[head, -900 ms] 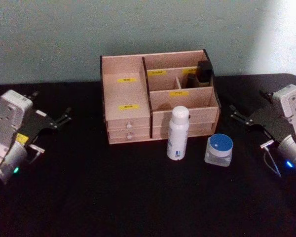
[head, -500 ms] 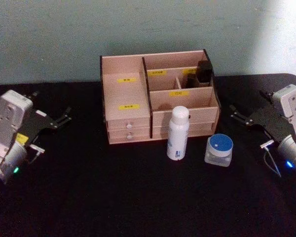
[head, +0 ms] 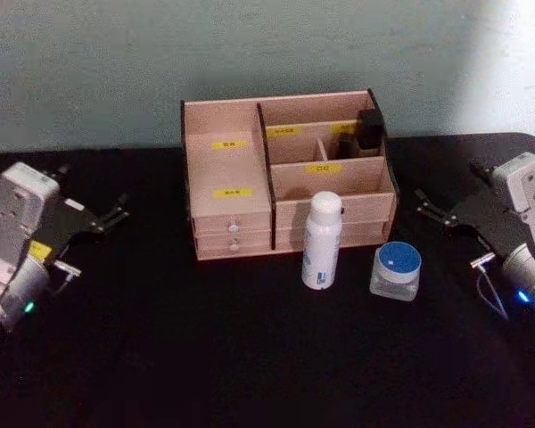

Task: Pick up the facial cleanser and watermelon frost from the table and place them into the tiered storage box.

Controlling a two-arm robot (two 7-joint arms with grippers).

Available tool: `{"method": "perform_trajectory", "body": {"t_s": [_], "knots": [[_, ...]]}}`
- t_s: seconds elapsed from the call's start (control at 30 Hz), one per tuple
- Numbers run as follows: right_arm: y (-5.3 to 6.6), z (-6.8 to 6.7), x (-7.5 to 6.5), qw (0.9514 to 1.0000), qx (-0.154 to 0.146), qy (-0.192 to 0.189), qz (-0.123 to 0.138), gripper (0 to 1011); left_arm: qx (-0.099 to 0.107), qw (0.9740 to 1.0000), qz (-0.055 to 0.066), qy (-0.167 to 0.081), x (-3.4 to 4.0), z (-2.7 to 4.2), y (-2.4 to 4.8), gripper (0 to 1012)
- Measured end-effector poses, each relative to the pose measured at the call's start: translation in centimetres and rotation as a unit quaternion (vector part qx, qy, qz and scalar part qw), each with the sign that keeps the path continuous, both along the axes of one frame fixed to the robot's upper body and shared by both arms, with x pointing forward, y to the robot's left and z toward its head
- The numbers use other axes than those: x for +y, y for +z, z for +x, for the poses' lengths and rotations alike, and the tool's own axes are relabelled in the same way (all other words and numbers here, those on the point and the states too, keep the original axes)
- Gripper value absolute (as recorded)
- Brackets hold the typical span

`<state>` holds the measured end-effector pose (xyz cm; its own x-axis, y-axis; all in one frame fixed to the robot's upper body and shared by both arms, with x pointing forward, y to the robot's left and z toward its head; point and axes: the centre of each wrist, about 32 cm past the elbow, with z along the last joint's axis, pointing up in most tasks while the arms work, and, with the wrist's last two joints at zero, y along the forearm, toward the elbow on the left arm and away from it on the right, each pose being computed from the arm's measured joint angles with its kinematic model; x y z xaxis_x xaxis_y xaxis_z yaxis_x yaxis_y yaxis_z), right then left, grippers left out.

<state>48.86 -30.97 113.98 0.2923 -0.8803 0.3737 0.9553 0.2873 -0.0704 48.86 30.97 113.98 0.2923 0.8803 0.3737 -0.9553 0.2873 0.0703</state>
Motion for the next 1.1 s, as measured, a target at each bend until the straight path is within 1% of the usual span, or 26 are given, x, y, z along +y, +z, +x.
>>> {"method": "perform_trajectory", "body": {"t_s": [0.3, 0.43, 0.63, 0.8, 0.83, 0.9, 0.93, 0.97, 1.03, 1.1], "knots": [[0.0, 0.0, 0.0, 1.0000, 0.000, 0.000, 0.000, 1000, 0.000, 1.0000, 0.000, 0.000, 0.00, 0.00, 0.00, 1001], [0.1, 0.0, -0.3, 1.0000, -0.001, -0.001, 0.003, 1000, 0.000, 1.0000, 0.000, 0.000, 0.00, 0.00, 0.00, 1001], [0.5, -0.5, -0.6, 0.9999, -0.002, 0.004, 0.010, 1000, 0.000, 1.0000, 0.000, 0.000, 0.00, 0.00, 0.00, 1001], [1.2, -1.7, -1.0, 0.9996, -0.003, 0.020, 0.020, 1000, 0.000, 1.0000, 0.000, 0.000, 0.00, 0.00, 0.00, 1001], [1.4, -2.2, -1.1, 0.9993, -0.002, 0.027, 0.024, 1000, 0.000, 1.0000, 0.000, 0.000, 0.00, 0.00, 0.00, 1001], [1.6, -2.6, -1.1, 0.9990, -0.003, 0.035, 0.028, 1000, 0.000, 1.0000, 0.000, 0.000, 0.00, 0.00, 0.00, 1001], [1.9, -3.1, -1.1, 0.9984, -0.003, 0.046, 0.032, 1000, 0.000, 1.0000, 0.000, 0.000, 0.00, 0.00, 0.00, 1001], [1.9, -3.1, -1.1, 0.9984, -0.003, 0.046, 0.032, 1000, 0.000, 1.0000, 0.000, 0.000, 0.00, 0.00, 0.00, 1001], [2.3, -3.9, -1.0, 0.9967, -0.003, 0.070, 0.040, 1000, 0.000, 1.0000, 0.000, 0.000, 0.00, 0.00, 0.00, 1001], [2.4, -4.3, -0.9, 0.9954, -0.002, 0.085, 0.044, 1000, 0.000, 1.0000, 0.000, 0.000, 0.00, 0.00, 0.00, 1001]]}}
